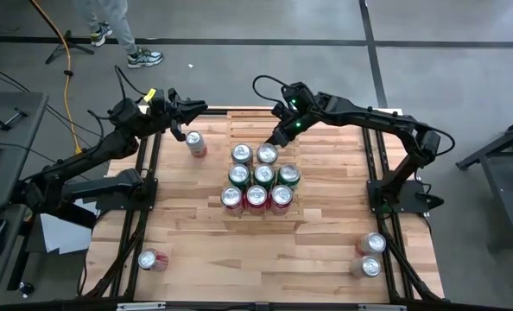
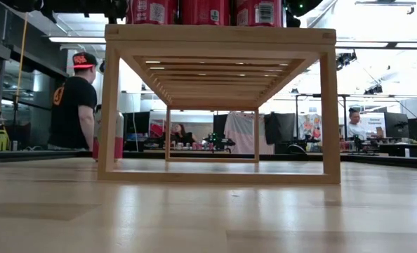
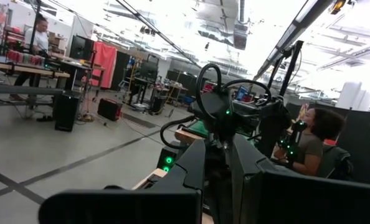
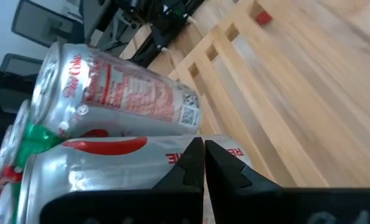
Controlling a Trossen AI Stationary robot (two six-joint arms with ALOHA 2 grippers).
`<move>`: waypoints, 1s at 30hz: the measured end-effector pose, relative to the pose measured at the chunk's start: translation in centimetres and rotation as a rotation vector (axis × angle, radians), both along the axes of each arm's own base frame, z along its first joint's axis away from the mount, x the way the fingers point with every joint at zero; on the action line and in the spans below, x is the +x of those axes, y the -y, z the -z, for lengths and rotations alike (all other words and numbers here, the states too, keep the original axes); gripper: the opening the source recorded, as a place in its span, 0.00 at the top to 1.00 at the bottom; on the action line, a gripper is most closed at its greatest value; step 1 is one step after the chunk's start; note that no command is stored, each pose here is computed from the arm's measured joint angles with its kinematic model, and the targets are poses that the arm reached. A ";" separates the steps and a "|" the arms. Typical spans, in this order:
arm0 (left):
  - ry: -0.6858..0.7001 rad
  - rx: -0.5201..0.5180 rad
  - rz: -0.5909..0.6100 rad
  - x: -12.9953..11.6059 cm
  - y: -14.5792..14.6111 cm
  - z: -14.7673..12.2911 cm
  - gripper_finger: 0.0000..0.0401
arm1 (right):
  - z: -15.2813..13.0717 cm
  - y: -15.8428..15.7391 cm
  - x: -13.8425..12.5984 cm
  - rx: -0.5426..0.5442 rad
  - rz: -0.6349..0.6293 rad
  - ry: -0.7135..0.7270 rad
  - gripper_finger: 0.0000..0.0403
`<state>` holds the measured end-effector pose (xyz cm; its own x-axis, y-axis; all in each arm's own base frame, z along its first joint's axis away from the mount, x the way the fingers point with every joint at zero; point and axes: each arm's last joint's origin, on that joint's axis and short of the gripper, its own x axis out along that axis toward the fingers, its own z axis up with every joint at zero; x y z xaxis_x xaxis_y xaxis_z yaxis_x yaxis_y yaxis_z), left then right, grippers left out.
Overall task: Place canned beverage on shelf
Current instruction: Put the top red-silver soda can on the shelf aligned with the other red-silver soda can
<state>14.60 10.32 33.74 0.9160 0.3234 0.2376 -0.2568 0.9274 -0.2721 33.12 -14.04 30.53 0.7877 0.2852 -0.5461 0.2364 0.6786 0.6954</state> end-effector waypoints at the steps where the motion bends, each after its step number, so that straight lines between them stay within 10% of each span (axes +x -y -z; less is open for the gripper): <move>1: 0.000 0.000 0.000 0.0 0.0 0.0 1.00 | 0.0 0.0 0.0 0.008 -0.008 0.002 1.00; 30: -0.005 -0.005 -0.007 0.0 0.0 0.1 1.00 | 0.2 1.7 -1.1 0.028 0.047 -0.029 1.00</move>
